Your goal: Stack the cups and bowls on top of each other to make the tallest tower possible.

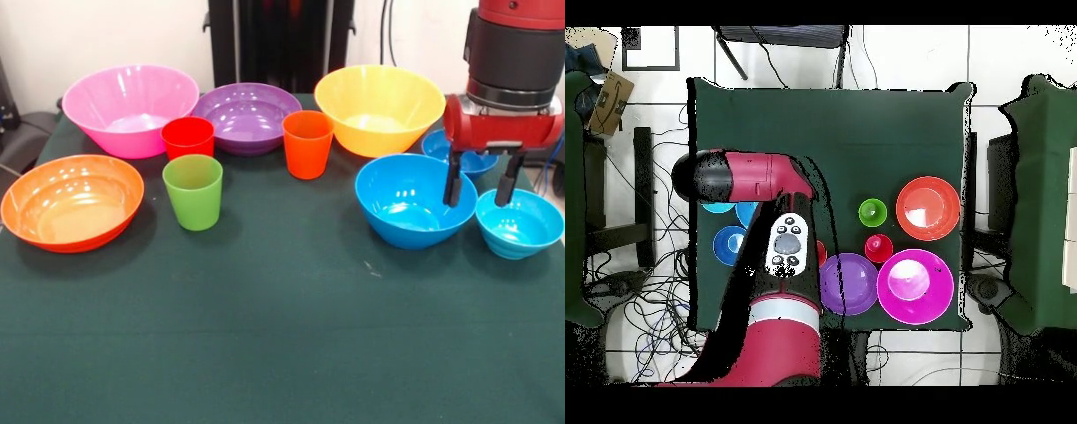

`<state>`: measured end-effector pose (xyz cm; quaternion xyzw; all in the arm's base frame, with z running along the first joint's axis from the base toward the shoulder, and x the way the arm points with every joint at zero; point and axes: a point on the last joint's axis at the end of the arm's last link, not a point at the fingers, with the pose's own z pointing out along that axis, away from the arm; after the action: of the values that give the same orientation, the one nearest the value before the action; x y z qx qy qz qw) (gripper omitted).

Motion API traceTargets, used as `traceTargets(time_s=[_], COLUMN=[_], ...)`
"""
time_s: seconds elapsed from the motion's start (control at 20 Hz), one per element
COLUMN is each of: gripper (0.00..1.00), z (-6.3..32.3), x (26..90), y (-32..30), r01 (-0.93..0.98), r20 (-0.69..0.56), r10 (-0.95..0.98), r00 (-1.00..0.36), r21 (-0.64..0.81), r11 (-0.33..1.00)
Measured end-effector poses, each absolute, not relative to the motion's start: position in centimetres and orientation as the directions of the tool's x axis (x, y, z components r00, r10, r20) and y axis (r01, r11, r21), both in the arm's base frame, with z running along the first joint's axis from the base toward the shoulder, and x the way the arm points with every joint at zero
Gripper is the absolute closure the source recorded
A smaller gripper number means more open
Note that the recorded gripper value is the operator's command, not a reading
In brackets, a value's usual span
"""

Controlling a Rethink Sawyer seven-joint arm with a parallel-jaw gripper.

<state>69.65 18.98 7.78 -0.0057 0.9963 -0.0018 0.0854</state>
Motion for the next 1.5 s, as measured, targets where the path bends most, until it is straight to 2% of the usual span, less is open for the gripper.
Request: traceTargets(time_s=[0.65,1.25,1.5], gripper=[0.00,0.00,0.00], z=[5.4,1.1,0.9], x=[68.1,65.9,65.9], y=[18.8,19.1,19.1], r01=[-0.020,-0.035,-0.035], r20=[-0.132,-0.062,-0.061], r10=[-0.026,-0.038,-0.039], r00=[-0.991,-0.997,-0.997], r21=[-0.044,-0.057,-0.059], r11=[0.999,0.998,0.998])
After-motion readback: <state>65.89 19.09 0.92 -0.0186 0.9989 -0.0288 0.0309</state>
